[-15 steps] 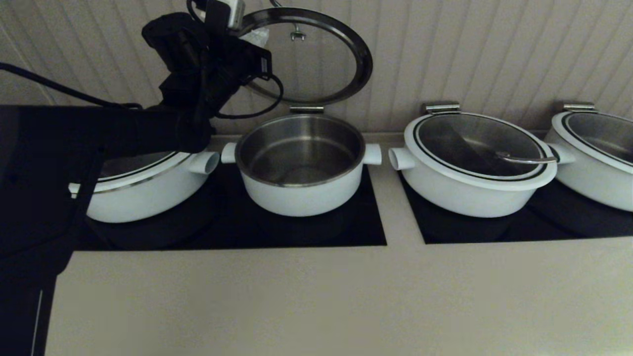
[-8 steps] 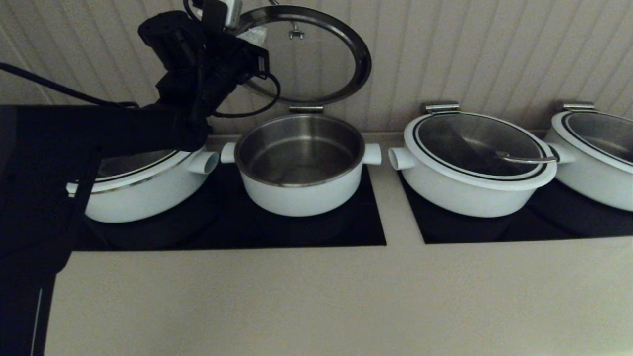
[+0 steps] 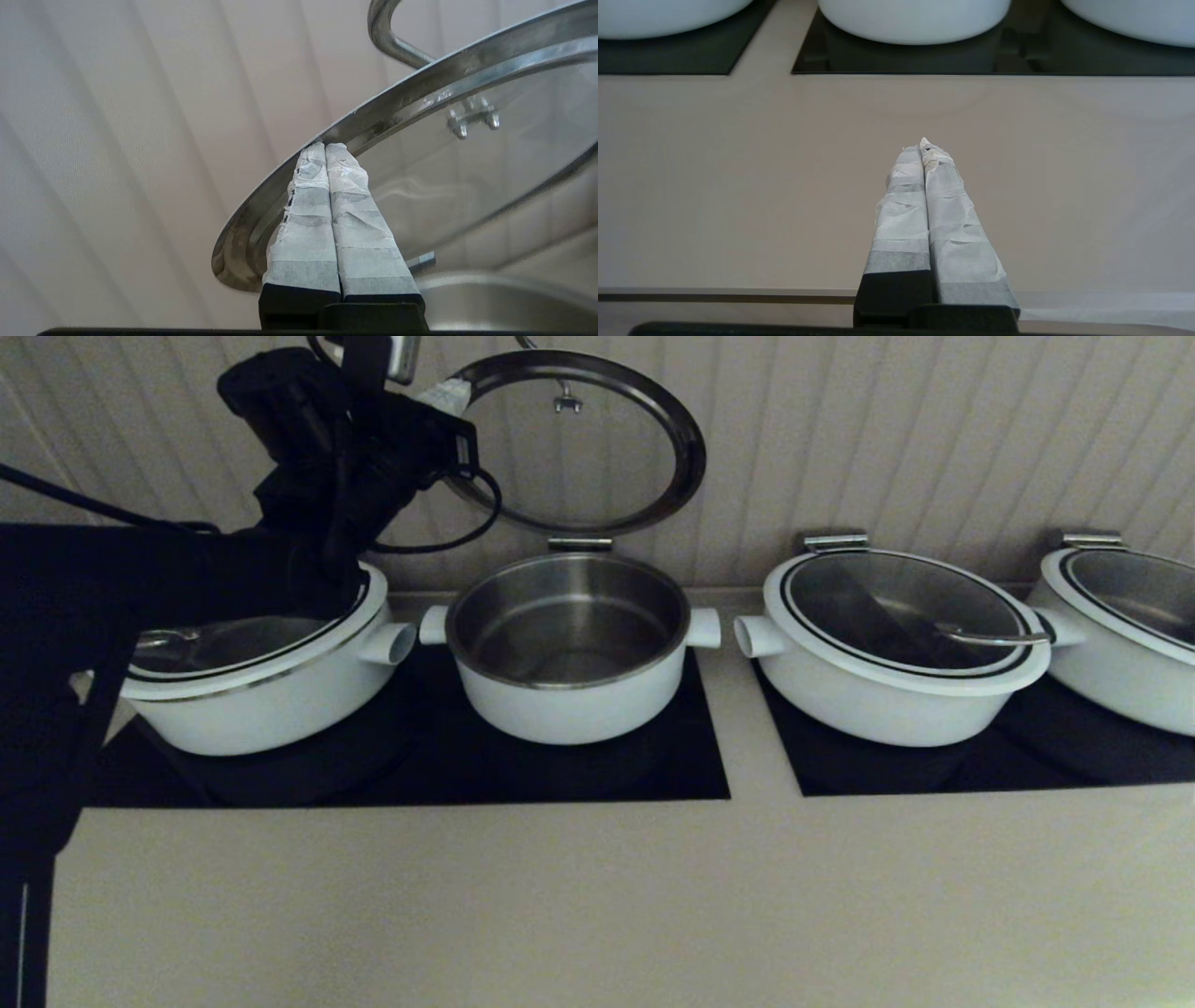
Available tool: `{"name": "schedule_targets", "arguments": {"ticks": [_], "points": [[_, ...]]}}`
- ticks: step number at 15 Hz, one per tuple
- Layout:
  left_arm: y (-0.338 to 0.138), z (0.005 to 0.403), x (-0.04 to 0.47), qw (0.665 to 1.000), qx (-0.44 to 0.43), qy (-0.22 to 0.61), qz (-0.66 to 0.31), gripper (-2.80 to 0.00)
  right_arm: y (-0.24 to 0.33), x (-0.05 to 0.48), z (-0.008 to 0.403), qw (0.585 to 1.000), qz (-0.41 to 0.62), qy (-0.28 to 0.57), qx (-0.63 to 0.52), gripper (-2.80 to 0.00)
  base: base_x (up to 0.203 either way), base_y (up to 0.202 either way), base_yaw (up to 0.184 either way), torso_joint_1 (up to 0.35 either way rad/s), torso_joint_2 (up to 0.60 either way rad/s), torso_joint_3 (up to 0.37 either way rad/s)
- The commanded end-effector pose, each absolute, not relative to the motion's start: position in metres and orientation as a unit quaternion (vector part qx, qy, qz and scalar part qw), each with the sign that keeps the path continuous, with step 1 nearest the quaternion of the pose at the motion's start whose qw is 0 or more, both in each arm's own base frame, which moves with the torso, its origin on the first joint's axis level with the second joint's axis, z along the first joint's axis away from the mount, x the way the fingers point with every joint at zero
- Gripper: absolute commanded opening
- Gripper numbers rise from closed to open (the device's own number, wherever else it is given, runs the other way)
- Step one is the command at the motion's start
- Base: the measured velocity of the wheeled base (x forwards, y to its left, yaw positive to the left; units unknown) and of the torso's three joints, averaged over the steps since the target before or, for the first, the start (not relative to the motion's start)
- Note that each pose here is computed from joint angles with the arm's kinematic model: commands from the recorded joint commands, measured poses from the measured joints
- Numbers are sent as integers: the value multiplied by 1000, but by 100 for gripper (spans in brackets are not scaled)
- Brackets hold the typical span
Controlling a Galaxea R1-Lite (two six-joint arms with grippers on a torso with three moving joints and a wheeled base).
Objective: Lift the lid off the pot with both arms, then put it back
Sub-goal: Close the pot lid
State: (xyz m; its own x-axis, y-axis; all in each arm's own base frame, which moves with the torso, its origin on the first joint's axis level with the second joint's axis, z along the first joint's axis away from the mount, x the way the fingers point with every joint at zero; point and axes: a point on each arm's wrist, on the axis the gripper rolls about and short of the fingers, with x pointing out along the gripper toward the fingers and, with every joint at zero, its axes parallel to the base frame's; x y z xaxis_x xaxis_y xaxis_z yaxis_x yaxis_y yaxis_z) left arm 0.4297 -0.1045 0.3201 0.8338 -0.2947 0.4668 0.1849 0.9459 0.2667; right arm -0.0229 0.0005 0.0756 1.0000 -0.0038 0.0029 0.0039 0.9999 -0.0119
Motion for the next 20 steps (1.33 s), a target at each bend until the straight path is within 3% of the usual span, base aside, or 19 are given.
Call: {"name": "schedule_targets", "arguments": {"ticks": [1,20], "points": [[-103,320,425,953,106,-253,-127,-280,0,-23,76,1000,-2,-1,-6,-280,0,0,0,0,0,0],[-87,306,398,968,115,-184,-128,-280,0,-23,76,1000,-1,-1,-6,-280,0,0,0,0,0,0]]}}
